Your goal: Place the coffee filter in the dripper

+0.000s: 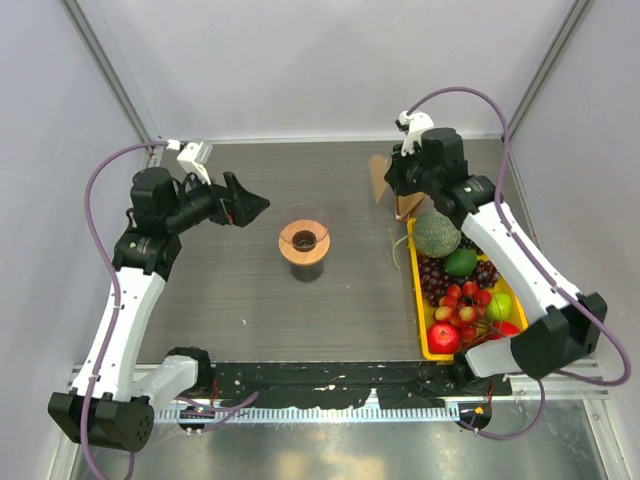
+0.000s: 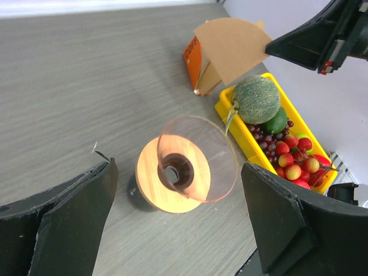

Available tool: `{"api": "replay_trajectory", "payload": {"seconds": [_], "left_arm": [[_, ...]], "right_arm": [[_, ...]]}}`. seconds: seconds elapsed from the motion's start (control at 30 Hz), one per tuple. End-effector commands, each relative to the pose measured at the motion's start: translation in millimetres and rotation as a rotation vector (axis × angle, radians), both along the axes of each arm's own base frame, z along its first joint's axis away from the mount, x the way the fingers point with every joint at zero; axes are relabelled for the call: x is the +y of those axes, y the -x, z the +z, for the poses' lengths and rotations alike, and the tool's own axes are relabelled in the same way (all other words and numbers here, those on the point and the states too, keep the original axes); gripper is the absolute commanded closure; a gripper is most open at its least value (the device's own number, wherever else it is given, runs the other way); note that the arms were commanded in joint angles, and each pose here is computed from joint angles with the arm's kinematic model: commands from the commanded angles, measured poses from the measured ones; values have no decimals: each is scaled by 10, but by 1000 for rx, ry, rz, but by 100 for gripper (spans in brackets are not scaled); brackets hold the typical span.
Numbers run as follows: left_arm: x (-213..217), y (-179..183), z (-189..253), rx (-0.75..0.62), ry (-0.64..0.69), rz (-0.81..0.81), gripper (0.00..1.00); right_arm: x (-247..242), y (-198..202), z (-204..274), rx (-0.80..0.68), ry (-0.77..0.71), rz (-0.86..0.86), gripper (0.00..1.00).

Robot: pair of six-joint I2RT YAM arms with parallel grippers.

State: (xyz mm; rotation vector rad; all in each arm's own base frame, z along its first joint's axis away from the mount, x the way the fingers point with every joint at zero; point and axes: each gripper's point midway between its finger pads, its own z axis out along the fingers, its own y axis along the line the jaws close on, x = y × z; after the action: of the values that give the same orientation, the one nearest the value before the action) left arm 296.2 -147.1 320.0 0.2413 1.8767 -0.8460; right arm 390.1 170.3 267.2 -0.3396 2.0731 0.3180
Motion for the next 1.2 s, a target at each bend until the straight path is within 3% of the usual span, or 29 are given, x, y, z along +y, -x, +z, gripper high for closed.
{"api": "replay_trajectory", "payload": {"seconds": [0.0,0.17,0.3,0.67,0.97,1.17], "left_arm": [[-98,133,517,-198,-28,-125,1],[-185,403,664,-382,-176,-325,1],[-261,618,639,-436,-272,-444,1],[-836,1091,279,-575,-458,-706,3],[-1182,1282,228,-490,-330,-844,10],[-1352,1394,301,-439,-205,-908,27]], "right_arm": [[314,395,729,-160,-145,247,95],[365,877,1002,-268,-74,499,95],[390,1259,1049,-314,-10,696,95],[608,2162,839,-249,21,1086,95],[758,2404,870,-301,12,1126,95],[879,2442,837,-295,-33,1134,95]]}}
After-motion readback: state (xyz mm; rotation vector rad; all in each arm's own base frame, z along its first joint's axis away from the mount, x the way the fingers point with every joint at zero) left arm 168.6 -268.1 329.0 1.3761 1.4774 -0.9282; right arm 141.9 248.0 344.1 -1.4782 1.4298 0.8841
